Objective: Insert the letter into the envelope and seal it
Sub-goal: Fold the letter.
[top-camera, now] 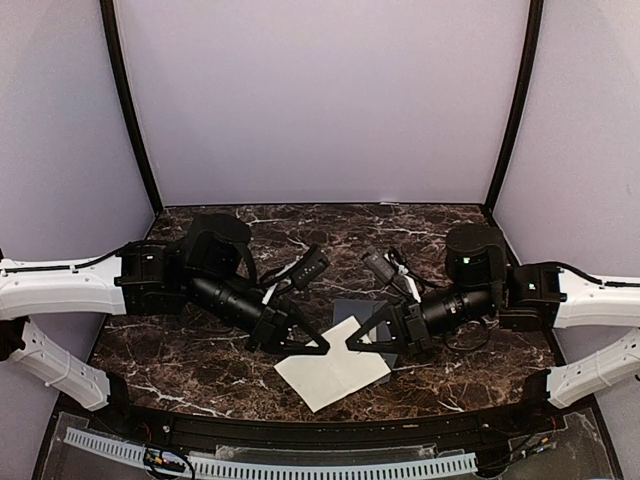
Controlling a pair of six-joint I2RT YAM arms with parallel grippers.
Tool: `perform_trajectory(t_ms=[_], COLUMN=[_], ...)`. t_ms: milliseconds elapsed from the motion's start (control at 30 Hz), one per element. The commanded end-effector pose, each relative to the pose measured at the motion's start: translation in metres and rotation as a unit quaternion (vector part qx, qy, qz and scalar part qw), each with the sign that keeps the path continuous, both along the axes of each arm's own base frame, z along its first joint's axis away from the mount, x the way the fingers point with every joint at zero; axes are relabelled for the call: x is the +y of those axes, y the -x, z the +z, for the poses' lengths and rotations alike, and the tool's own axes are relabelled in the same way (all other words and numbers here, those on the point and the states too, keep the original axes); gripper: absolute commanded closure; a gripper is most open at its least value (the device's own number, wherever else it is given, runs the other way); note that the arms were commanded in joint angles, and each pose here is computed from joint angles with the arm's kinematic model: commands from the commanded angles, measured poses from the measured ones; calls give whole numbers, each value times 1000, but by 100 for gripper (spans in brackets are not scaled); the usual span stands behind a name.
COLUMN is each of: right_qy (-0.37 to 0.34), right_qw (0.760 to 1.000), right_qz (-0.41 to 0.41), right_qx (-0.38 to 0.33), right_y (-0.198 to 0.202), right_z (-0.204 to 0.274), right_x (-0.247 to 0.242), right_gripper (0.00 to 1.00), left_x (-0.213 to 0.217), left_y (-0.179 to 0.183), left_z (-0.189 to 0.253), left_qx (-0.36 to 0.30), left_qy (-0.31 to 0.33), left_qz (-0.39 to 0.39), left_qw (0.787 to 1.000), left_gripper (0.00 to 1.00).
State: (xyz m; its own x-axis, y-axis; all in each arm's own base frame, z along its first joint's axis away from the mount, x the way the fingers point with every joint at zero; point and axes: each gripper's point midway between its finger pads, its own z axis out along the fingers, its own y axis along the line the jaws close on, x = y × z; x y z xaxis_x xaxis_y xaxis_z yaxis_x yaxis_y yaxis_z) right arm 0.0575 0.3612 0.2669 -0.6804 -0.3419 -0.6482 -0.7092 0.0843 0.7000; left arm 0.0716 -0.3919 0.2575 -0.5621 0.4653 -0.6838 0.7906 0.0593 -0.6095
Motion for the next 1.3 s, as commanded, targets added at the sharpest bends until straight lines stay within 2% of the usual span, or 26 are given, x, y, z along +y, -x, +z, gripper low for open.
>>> perform_trajectory(t_ms=[0,133,233,333,467,533,600,767,900,1133,1267], right_qy=[-26,-27,-35,-48,-64,-81,-112,-152,-169,-187,-199], right_qw=[999,999,999,997,988,979,972,963,962,967,966], right_qz=[10,4,-15,-47,-126,-176,-197,-223,-213,-175,-167], right_qx=[-16,-20,-31,-45,-62,-62,-54,-21,-6,1,-2], right_y=[2,1,-4,-11,-31,-44,-47,-49,-43,-27,-26], right_z=[19,21,28,38,50,54,57,52,51,57,64], right_x=[5,3,-1,-9,-26,-36,-43,-50,-38,-7,4], right_gripper=[100,100,81,57,29,10,2,2,1,3,8], left_x=[1,2,4,9,17,23,29,41,45,41,40], left_y=[4,2,-4,-14,-34,-43,-49,-53,-53,-47,-41], left_z=[4,3,9,20,37,44,53,78,91,98,99], left_qx=[-4,-6,-19,-29,-36,-30,-19,9,19,27,33], left_qy=[12,11,20,44,84,107,136,213,245,259,265], left_qz=[-8,-2,23,62,141,178,208,240,245,222,207], left_qw=[1000,1000,999,997,986,978,968,947,938,940,941], left_gripper=[100,100,100,100,100,100,100,100,100,100,100])
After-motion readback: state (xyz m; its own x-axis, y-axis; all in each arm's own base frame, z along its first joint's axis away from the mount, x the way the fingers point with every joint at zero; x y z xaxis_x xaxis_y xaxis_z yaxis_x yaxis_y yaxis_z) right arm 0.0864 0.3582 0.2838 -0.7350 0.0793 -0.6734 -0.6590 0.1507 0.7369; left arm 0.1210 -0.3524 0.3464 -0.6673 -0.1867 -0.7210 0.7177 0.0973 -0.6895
